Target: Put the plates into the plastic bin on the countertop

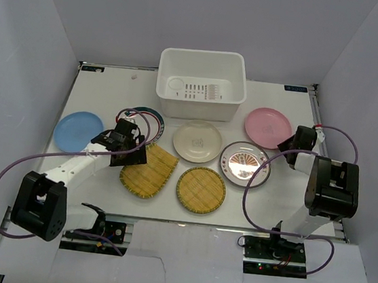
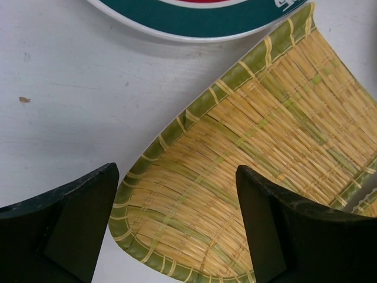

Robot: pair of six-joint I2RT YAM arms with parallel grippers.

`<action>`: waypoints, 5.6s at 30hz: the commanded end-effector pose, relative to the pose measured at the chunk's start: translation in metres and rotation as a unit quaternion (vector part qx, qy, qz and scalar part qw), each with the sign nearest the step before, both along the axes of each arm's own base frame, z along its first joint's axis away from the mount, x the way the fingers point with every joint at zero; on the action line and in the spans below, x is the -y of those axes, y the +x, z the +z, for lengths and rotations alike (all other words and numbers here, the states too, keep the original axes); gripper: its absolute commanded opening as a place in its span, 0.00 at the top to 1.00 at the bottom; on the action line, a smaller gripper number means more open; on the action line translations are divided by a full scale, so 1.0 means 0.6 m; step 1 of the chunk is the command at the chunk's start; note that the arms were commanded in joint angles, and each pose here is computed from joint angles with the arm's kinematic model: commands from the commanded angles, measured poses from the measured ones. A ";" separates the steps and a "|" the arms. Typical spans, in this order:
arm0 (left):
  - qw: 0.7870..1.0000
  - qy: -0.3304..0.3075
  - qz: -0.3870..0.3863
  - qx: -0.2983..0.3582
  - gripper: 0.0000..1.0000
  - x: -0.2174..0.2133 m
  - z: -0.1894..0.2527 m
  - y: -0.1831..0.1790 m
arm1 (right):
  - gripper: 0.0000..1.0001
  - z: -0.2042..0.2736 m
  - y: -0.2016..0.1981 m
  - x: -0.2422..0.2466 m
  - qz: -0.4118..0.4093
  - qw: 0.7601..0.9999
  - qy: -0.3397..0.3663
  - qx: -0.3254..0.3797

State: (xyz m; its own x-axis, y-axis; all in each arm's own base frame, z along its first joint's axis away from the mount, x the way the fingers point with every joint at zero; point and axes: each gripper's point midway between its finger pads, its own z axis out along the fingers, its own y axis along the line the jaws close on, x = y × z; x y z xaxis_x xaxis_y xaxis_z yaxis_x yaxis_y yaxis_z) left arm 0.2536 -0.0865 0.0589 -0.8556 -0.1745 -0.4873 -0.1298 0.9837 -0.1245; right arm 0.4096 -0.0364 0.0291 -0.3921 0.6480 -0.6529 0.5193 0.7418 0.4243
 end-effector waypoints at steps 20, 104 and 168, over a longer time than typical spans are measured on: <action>0.999 -0.024 -0.012 -0.044 0.88 0.008 -0.038 -0.003 | 0.92 0.522 0.007 -0.149 0.175 0.911 -0.021 0.372; 0.933 -0.195 0.237 0.188 0.07 -0.037 0.088 0.049 | 0.92 0.027 -0.271 -0.116 0.081 0.994 0.032 0.059; 0.854 -0.372 0.073 0.356 1.00 0.031 0.445 0.085 | 0.76 0.334 -0.067 -0.381 0.362 0.901 0.023 0.238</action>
